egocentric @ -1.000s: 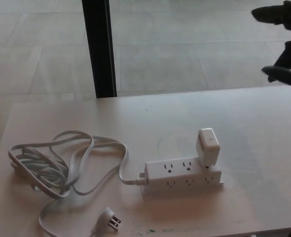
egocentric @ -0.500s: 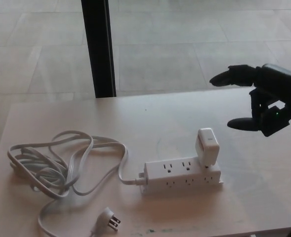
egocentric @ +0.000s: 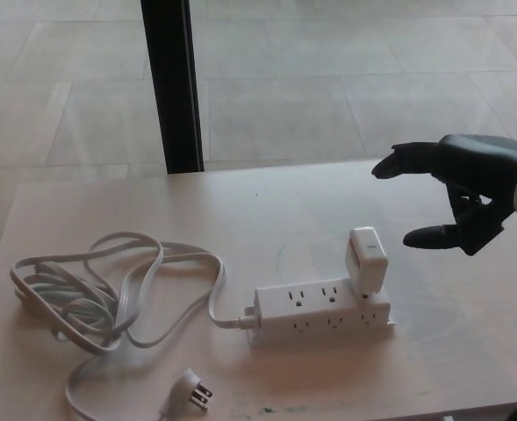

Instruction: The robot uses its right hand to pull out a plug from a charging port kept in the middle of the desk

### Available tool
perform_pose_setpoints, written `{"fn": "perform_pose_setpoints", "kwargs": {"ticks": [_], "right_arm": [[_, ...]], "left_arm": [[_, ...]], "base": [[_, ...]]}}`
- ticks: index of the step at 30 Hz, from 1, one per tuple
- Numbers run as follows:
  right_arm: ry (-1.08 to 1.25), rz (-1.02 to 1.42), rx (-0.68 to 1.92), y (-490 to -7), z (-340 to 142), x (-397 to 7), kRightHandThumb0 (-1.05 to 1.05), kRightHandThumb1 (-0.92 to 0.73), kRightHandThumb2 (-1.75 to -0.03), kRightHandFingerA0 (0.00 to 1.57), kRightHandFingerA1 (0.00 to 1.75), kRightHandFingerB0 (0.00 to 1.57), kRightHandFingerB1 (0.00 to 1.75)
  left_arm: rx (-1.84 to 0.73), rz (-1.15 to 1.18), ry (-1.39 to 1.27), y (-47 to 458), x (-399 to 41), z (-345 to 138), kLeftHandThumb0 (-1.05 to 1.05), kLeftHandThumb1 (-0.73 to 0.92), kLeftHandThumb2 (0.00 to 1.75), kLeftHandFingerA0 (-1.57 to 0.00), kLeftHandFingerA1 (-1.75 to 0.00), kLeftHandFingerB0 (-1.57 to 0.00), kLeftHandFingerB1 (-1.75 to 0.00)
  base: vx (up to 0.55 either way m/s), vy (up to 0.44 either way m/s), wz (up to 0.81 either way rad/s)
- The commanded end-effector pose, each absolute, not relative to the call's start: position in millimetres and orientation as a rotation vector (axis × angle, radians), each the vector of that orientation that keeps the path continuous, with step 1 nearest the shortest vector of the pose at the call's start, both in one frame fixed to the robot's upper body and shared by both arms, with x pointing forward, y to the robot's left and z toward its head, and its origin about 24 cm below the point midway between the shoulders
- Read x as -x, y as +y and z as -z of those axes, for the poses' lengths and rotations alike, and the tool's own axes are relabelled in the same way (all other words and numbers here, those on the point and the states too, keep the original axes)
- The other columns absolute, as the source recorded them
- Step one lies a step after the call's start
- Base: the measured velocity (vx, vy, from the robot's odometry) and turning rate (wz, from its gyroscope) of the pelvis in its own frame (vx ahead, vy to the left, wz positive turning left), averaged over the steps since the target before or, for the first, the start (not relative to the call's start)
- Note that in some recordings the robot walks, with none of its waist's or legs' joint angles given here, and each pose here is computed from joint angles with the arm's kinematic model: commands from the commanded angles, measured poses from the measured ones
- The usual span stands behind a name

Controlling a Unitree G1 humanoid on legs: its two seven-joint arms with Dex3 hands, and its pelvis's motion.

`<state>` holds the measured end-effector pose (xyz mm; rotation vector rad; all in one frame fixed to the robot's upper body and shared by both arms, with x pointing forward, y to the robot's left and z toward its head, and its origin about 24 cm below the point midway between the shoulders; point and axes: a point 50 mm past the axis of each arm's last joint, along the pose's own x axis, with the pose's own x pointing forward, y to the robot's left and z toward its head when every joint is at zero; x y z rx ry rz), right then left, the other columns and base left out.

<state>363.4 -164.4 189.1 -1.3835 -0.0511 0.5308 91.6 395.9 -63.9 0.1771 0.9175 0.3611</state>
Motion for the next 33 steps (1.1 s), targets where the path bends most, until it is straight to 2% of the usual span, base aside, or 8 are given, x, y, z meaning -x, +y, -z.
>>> {"fn": "perform_pose_setpoints", "kwargs": {"ticks": [1,6,7,10,11,16,31,33], "right_arm": [[-0.075,-0.513,1.506,-158.5,-192.2,-367.9,-0.93,-0.67,-0.66,0.79,1.62,0.15,0.36],[-0.065,-0.504,1.509,-152.1,-193.3,-373.8,-0.93,-0.67,-0.65,0.79,1.56,0.15,0.35],[-0.062,-0.504,1.508,-151.7,-192.0,-374.5,-0.95,-0.66,-0.64,0.76,1.58,0.14,0.36],[-0.037,-0.515,1.498,-149.3,-185.9,-376.2,-0.93,-0.67,-0.65,0.76,1.57,0.13,0.34],[-0.036,-0.519,1.499,-148.1,-183.3,-375.7,-0.97,-0.56,-0.94,0.84,1.34,0.1,0.43],[-0.008,-0.545,1.513,-145.2,-169.9,-374.0,-0.92,-0.67,-0.63,0.77,1.41,0.14,0.34],[0.009,-0.568,1.541,-133.2,-163.4,-374.4,-0.99,-0.54,-0.93,0.84,1.36,0.1,0.42],[0.005,-0.569,1.54,-131.7,-165.3,-374.6,-0.96,-0.53,-0.94,0.86,1.34,0.04,0.4]], "left_arm": [[-0.214,-0.363,0.937,403.4,-90.0,56.6,-0.66,0.73,1.06,-0.28,-0.61,-0.15,-0.52],[-0.216,-0.356,0.932,402.1,-91.2,56.0,-0.67,0.73,1.06,-0.29,-0.63,-0.15,-0.53],[-0.214,-0.359,0.931,402.2,-91.6,56.2,-0.66,0.92,0.68,-0.33,-0.61,-0.21,-0.46],[-0.212,-0.363,0.931,401.6,-93.1,56.5,-0.65,0.74,1.06,-0.3,-0.63,-0.16,-0.53],[-0.207,-0.362,0.93,401.0,-93.6,55.9,-0.66,0.73,1.06,-0.3,-0.64,-0.17,-0.54],[-0.202,-0.362,0.94,402.3,-95.9,57.4,-0.67,0.73,1.06,-0.29,-0.62,-0.13,-0.52],[-0.208,-0.347,0.927,402.8,-98.4,54.8,-0.68,0.73,1.06,-0.26,-0.61,-0.14,-0.53],[-0.199,-0.354,0.933,403.3,-99.8,55.3,-0.67,0.92,0.69,-0.3,-0.59,-0.17,-0.45]], "base": [[0.0,0.0,0.0],[0.0,0.0,0.0],[0.0,0.0,0.0],[0.0,0.0,0.0],[0.0,0.0,0.0],[0.0,0.0,0.0],[0.0,0.0,0.0],[0.0,0.0,0.0]]}}
